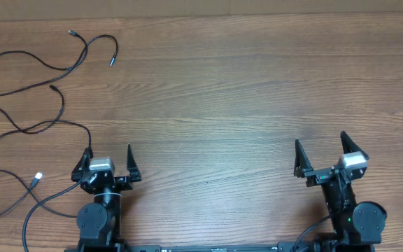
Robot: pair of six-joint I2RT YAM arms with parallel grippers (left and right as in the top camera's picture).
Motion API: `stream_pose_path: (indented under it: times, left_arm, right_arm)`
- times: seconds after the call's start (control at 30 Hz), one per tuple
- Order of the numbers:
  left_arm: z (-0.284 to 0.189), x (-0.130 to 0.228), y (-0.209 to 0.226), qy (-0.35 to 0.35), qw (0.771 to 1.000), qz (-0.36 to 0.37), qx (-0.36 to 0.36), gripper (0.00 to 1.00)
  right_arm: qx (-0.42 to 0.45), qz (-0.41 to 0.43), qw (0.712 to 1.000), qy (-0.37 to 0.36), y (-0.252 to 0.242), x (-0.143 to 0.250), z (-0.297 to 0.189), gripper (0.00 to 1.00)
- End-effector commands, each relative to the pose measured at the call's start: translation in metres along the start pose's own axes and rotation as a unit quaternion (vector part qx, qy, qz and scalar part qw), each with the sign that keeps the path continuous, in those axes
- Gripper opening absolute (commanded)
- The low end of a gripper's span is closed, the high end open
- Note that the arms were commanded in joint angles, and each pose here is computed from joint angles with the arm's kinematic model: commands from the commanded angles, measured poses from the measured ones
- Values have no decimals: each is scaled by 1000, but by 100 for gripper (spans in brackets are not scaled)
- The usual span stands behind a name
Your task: Untangle cables
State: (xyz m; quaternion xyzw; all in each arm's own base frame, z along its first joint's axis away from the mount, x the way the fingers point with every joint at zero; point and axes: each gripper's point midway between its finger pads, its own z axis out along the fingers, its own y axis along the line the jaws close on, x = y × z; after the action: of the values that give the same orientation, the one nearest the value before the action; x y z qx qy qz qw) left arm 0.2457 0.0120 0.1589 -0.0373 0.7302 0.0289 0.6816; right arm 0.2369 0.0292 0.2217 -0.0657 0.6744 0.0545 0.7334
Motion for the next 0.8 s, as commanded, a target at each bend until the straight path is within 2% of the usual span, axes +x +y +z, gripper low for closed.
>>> stream_pose_path:
  times: [0.0, 0.17, 0.33, 0.77]
  left_arm:
    - [0, 0, -3, -2, 1000, 10, 7, 100]
    - [0, 0, -3, -2, 1000, 9, 7, 100]
    - [0, 0, -3, -2, 1000, 9, 6, 100]
    - [0, 0, -3, -2, 1000, 9, 7, 100]
  right_arm:
    - [-3, 0, 1000, -10, 1, 12, 2, 100]
    - [-3, 17, 1000, -3, 0, 25, 4, 100]
    - [-1, 27, 998, 50, 0, 51, 3, 100]
    - [5, 26, 999, 48, -2, 50, 3, 100]
